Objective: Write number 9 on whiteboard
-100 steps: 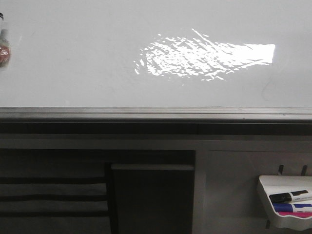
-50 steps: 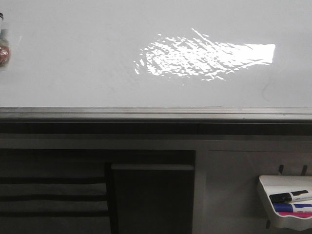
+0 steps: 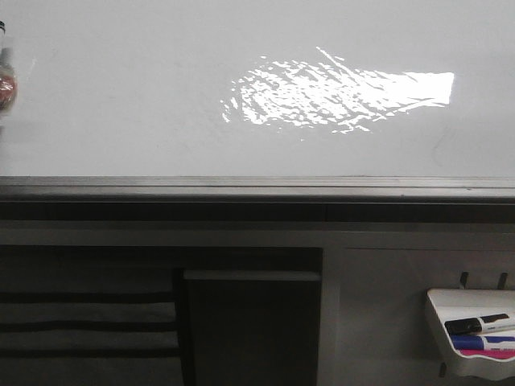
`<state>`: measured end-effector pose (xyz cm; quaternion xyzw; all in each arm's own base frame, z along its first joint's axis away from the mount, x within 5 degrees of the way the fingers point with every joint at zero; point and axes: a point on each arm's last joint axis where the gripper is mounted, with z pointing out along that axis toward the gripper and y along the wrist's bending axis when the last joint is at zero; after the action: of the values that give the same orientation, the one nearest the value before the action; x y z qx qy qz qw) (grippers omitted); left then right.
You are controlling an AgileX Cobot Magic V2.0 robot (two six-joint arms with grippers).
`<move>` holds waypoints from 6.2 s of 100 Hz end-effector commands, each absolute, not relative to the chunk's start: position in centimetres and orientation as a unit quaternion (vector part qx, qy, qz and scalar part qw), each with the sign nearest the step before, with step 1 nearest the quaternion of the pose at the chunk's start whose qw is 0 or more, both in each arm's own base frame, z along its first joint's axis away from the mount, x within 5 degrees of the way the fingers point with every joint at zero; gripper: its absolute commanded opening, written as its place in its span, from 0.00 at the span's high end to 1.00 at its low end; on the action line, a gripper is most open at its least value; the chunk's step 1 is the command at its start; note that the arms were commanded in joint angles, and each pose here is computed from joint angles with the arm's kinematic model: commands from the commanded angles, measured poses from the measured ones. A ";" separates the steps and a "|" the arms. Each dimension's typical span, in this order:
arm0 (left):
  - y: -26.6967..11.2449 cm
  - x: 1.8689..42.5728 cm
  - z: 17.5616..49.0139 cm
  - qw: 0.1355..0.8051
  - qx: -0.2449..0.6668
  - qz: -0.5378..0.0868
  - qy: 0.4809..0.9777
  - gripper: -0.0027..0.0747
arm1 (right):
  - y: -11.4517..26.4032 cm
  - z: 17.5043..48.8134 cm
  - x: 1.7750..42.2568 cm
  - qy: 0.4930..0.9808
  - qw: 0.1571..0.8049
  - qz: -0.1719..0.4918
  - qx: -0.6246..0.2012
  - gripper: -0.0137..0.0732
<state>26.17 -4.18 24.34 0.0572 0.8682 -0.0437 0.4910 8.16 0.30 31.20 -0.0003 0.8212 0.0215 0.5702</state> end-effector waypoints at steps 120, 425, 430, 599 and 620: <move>-5.6 27.2 25.6 0.543 0.075 -0.053 0.834 0.99 | 0.3 32.9 8.5 0.793 0.610 0.017 -0.004 0.09; -10.6 12.9 40.9 0.394 0.505 -0.083 0.763 0.58 | 12.8 38.0 17.9 0.824 0.443 0.094 -0.340 0.90; -9.6 12.8 40.4 0.407 0.474 -0.080 0.777 0.58 | 11.9 37.3 18.4 0.834 0.453 0.102 -0.297 0.90; -6.0 13.2 35.1 0.459 0.269 -0.116 0.839 0.58 | 11.8 32.0 23.3 0.886 0.398 0.138 -0.195 0.90; -6.1 13.4 35.0 0.456 0.271 -0.115 0.840 0.58 | 12.8 29.3 23.0 0.900 0.355 0.135 -0.214 0.90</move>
<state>12.96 -5.90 33.87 0.2837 0.8537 -0.1059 0.4236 22.62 12.70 28.53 -0.2132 0.9104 0.1368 0.3270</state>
